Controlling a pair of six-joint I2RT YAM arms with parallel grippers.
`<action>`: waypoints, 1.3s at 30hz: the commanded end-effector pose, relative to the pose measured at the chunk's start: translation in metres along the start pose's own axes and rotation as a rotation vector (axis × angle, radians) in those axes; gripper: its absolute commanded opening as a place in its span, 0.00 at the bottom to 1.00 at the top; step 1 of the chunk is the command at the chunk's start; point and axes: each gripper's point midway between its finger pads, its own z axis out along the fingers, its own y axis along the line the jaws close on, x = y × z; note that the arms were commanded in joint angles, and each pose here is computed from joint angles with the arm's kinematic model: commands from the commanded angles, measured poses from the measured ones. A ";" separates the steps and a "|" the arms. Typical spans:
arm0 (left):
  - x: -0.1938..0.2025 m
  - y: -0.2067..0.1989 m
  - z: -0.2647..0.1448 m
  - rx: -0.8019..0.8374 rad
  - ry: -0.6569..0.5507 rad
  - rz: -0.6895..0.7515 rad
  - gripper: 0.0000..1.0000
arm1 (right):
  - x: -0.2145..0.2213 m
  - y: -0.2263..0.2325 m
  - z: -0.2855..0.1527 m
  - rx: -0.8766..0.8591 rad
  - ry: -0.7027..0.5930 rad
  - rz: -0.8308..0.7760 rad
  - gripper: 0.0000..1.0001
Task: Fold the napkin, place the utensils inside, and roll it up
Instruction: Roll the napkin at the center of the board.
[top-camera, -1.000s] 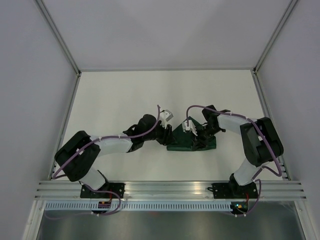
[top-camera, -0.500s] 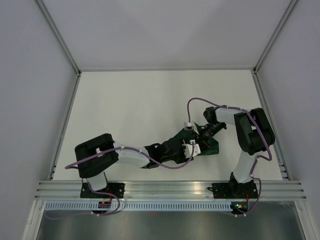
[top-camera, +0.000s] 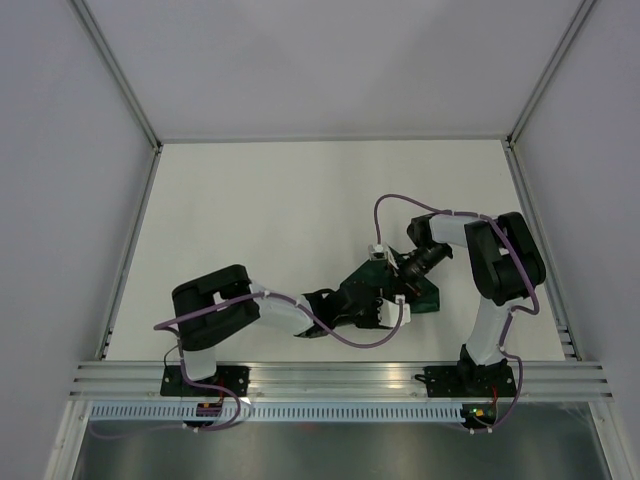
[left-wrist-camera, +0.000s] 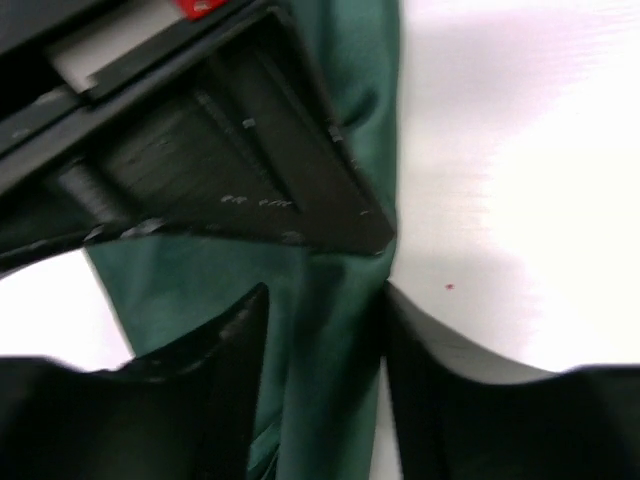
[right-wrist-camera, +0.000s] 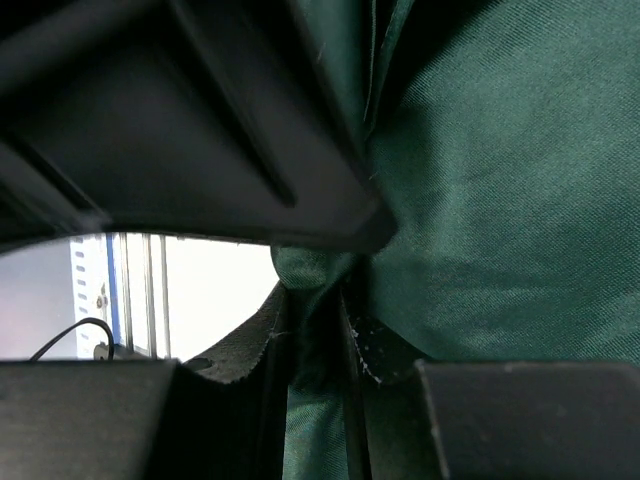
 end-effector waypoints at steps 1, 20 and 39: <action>0.000 -0.021 0.011 0.116 0.001 0.039 0.51 | 0.017 -0.024 0.002 0.051 0.072 -0.069 0.13; 0.032 -0.045 0.010 0.348 0.215 -0.372 0.02 | -0.028 -0.043 -0.065 0.388 -0.012 -0.142 0.61; 0.062 -0.037 0.017 0.542 0.466 -0.850 0.02 | -0.020 -0.013 -0.143 0.691 -0.169 -0.224 0.64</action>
